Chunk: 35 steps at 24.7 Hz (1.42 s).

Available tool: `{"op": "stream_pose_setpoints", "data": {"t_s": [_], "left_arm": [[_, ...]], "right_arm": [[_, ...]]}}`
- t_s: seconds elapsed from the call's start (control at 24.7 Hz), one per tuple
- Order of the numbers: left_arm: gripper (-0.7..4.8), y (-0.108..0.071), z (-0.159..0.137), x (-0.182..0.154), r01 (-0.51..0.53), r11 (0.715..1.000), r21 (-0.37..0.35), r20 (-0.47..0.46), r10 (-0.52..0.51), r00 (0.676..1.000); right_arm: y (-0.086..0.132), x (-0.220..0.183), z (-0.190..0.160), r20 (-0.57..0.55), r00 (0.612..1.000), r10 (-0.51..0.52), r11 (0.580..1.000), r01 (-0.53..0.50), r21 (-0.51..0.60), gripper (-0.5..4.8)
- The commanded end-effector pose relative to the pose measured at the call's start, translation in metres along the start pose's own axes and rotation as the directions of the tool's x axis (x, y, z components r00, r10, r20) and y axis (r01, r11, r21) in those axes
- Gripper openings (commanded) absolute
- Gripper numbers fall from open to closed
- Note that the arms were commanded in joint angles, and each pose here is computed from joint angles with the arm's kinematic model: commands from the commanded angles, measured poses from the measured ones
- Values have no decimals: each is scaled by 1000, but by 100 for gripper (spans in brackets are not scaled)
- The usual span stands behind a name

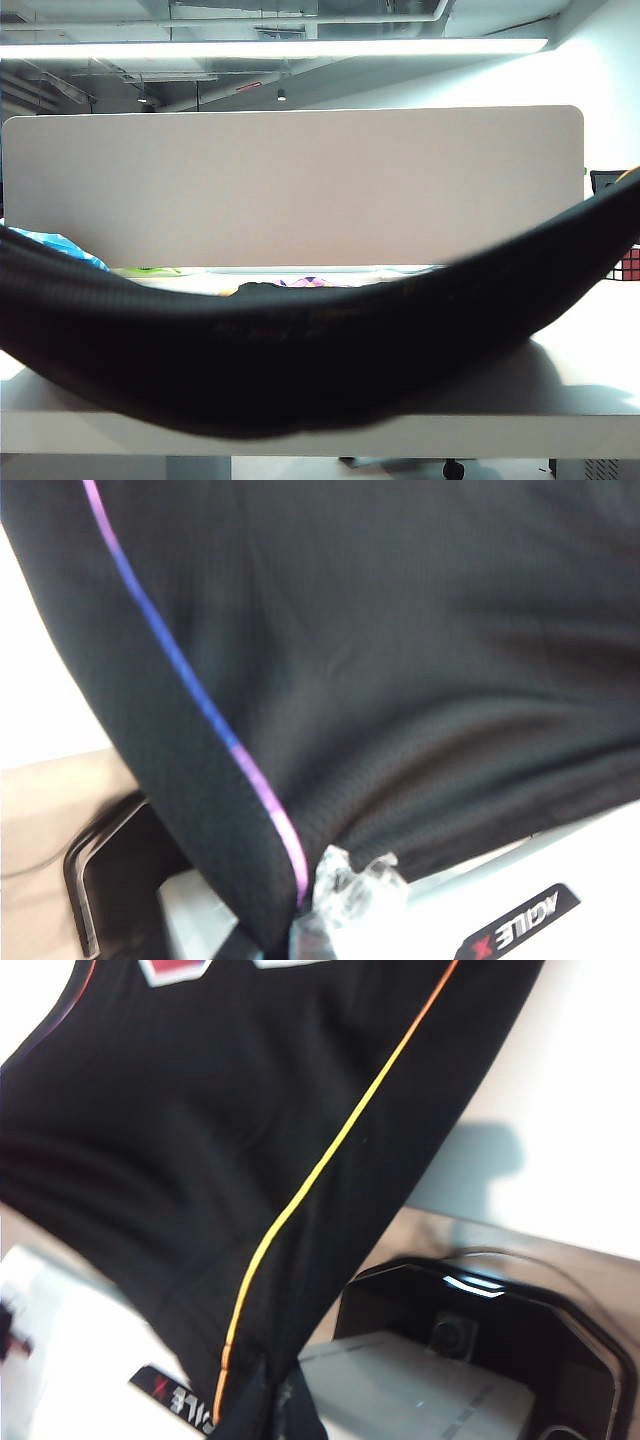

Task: Fold the bottom side of the basketball jersey horizontally towards the center, about one-third of the way, and then fold the bottom of the basketball jersey up towards the top, creating a neat rectangle.

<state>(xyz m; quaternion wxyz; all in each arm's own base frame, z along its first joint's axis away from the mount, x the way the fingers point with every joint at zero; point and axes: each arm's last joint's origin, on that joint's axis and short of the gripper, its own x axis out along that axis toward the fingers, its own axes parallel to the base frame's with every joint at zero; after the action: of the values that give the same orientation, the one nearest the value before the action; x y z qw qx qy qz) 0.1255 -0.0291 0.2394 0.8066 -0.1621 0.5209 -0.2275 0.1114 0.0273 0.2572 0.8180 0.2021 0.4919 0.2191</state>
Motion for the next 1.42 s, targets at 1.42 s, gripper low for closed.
{"op": "stream_pose_setpoints", "data": {"t_s": [1.42], "left_arm": [[83,41,255,98,-252,954,162,456,154,877]], "right_arm": [[-58,137,256,279,954,-109,984,144,-109,72]]}}
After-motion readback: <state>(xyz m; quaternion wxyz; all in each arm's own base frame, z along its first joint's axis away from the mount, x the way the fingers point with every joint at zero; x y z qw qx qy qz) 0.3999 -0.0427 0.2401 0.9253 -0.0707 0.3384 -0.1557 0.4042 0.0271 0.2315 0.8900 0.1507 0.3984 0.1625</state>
